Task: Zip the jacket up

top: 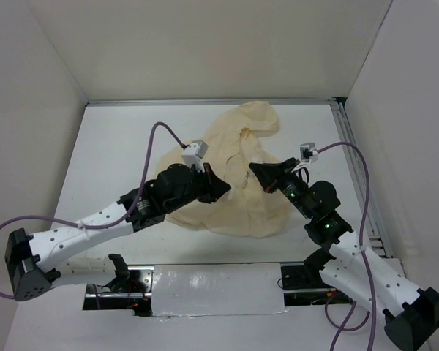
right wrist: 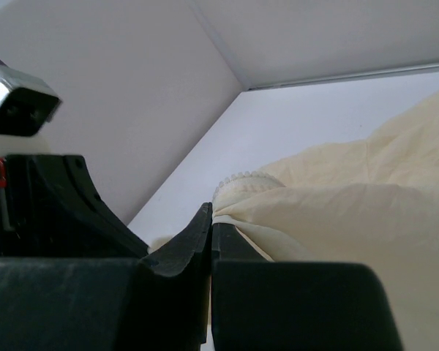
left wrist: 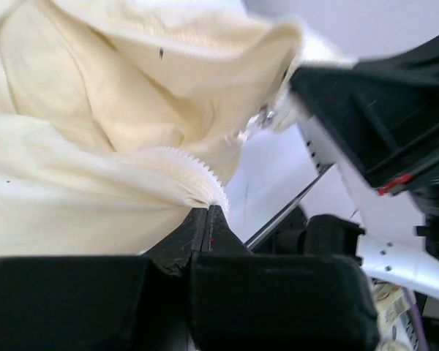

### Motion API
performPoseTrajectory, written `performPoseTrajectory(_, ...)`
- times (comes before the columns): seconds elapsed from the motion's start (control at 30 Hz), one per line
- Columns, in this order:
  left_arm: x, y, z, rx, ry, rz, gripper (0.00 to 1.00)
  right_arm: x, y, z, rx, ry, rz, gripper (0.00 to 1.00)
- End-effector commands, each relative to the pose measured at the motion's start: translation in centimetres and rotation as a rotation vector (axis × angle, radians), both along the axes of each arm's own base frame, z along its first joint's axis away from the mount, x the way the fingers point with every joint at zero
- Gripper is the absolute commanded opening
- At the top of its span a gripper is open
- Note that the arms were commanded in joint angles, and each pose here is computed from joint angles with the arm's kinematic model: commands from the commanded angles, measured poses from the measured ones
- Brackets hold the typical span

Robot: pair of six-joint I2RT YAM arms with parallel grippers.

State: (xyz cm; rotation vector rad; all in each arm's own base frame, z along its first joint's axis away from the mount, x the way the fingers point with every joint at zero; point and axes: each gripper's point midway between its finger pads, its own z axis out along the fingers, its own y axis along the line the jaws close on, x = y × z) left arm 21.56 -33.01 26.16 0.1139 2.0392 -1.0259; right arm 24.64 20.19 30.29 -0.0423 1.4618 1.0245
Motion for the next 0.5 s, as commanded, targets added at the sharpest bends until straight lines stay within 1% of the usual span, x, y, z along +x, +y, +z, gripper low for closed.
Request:
performPoseTrajectory(0.0,0.6,1.6,4.0,-0.103,-0.098,0.064,0.0,-1.4,0.3,-0.1,-0.013,0.045,0.073,0.0)
performPoseTrajectory(0.03,0.7,1.6,5.5,-0.14,-0.141,0.058,0.0,-1.6,0.5,-0.3,-0.009,0.051,0.09,0.0)
performPoseTrajectory(0.13,1.1,1.5,6.8,-0.148,-0.196,0.061,0.0,-2.0,0.7,-0.6,0.026,0.072,0.124,0.0)
performPoseTrajectory(0.17,1.5,1.5,7.5,-0.168,-0.223,0.075,0.0,-2.4,0.9,-0.9,0.045,0.087,0.156,0.0)
performPoseTrajectory(0.23,2.1,1.3,7.5,-0.159,-0.276,0.074,0.0,-2.5,0.8,-0.1,0.093,0.079,0.171,0.0)
performPoseTrajectory(0.27,2.3,1.2,8.6,-0.196,-0.311,0.077,0.0,-2.9,1.0,-0.1,0.13,0.109,0.205,0.0)
performPoseTrajectory(0.3,2.3,0.9,8.3,-0.19,-0.323,0.052,0.0,-3.0,1.0,0.4,0.156,0.107,0.215,0.0)
performPoseTrajectory(0.47,3.5,0.7,8.0,-0.211,-0.323,0.07,0.0,-3.2,1.5,0.8,0.251,0.189,0.298,0.0)
